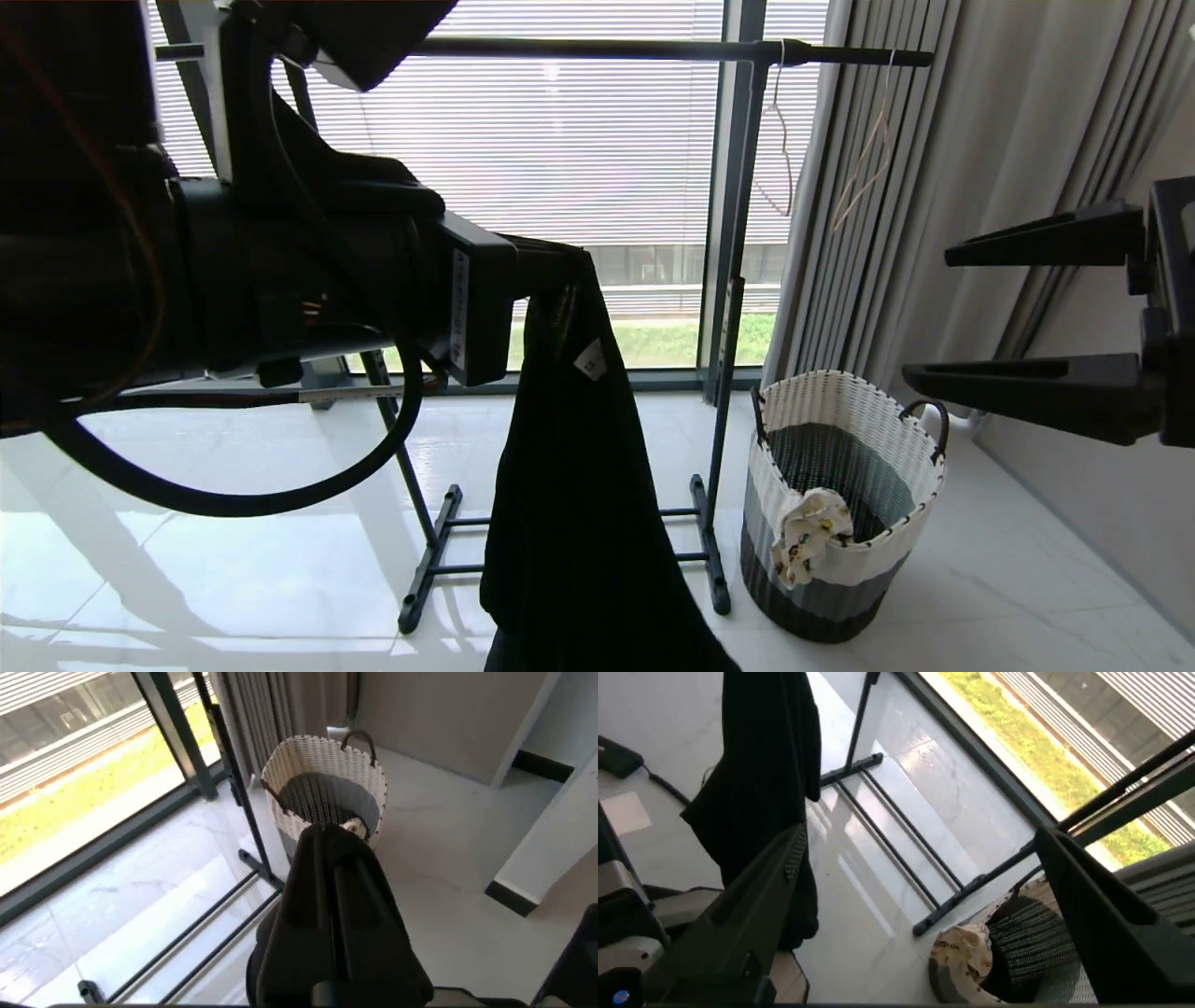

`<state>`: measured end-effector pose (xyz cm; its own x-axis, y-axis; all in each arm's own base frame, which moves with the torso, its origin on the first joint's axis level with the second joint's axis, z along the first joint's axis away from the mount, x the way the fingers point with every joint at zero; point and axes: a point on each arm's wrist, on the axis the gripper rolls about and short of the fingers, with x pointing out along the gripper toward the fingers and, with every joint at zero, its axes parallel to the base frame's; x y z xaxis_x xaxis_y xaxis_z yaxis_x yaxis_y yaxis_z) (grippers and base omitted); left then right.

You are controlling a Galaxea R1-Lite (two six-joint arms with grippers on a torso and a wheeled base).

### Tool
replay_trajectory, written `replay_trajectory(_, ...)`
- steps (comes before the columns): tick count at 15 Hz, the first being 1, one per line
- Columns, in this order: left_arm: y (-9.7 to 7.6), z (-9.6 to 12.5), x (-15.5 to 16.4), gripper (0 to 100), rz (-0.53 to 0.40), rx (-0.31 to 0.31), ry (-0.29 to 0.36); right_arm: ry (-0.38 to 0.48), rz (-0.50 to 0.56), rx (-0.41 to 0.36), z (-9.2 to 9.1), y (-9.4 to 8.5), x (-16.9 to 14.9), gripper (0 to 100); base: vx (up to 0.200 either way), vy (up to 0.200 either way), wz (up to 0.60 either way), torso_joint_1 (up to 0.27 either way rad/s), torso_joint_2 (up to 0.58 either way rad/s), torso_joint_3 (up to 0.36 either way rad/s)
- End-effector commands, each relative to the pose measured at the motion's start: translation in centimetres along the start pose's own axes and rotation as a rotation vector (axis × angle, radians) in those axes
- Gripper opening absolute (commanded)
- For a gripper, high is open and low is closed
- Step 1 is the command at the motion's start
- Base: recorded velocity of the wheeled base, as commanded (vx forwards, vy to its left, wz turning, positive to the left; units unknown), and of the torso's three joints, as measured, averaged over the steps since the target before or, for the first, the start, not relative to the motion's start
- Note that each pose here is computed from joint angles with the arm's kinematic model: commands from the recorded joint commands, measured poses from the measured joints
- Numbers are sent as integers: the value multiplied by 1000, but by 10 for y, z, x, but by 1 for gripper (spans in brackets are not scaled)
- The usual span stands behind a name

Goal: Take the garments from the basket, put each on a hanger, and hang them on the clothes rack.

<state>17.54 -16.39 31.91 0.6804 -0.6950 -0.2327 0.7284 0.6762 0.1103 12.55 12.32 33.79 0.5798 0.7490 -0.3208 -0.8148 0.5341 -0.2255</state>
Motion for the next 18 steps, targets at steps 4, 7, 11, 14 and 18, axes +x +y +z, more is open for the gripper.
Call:
replay_trajectory(4, 41, -41, -10, 0, 264, -17, 170, 219, -350, 110, -50, -19, -43, 100, 0, 0, 0, 0, 0, 0)
replay_trajectory(7, 66, -76, -34, 0, 406, 15, 285, 317, -493, 188, -86, -19, -62, 100, 0, 0, 0, 0, 0, 0)
replay_trajectory(11, 83, -95, -51, 0, 518, -48, 339, 352, -593, 240, -97, -23, -71, 100, 0, 0, 0, 0, 0, 0)
replay_trajectory(14, 86, -102, -51, 0, 542, -56, 335, 411, -658, 254, -108, -21, -72, 100, 0, 0, 0, 0, 0, 0)
replay_trajectory(18, 90, -104, -51, 0, 578, -98, 279, 405, -704, 301, -111, -24, -70, 100, 0, 0, 0, 0, 0, 0)
